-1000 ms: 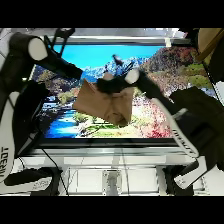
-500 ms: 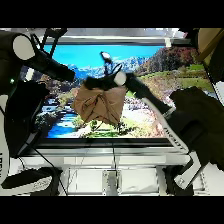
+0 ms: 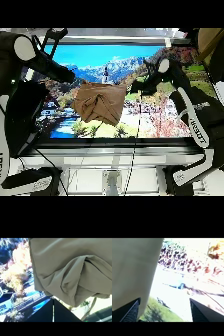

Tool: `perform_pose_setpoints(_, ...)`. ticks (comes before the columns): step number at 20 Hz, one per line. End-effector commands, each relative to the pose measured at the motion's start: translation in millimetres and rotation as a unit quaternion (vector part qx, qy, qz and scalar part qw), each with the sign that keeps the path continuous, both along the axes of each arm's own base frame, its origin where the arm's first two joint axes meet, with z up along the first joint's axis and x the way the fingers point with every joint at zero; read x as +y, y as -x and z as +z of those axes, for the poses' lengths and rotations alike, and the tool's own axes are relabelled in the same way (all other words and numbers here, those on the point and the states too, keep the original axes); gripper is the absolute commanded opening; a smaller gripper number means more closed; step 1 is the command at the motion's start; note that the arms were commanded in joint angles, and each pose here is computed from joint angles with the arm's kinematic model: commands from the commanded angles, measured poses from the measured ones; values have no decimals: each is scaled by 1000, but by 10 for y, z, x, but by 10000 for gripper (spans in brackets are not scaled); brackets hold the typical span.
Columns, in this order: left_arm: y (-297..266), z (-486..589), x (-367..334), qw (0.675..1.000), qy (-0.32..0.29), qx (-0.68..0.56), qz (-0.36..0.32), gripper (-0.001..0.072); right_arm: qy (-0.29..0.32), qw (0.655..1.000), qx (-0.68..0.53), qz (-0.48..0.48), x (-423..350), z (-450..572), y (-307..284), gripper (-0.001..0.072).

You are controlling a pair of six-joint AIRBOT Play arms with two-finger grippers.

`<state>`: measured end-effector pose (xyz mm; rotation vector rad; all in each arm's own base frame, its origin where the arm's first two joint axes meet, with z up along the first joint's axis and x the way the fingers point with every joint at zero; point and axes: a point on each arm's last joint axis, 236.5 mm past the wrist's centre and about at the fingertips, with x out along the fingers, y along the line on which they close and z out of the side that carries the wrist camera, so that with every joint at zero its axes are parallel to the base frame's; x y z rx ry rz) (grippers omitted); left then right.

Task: Fold the clothes and pants, and hang the long-sleeved shirts on hangers.

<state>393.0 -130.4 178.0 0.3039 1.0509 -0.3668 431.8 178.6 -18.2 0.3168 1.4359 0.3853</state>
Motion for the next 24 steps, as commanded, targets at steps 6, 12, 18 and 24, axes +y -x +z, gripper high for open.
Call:
perform_pose_setpoints(6,12,-67,6,1000,-2,9,2,11,-238,962,85,-102,722,-665,118,720)
perform_pose_setpoints(12,12,-67,4,1000,-2,9,1,11,-270,957,62,-86,907,-554,79,717)
perform_pose_setpoints(18,14,-68,5,1000,-2,9,1,11,-261,961,55,-80,1007,-583,104,716)
perform_pose_setpoints(24,12,-67,6,1000,-2,9,2,11,-242,968,27,-67,648,-361,42,699)
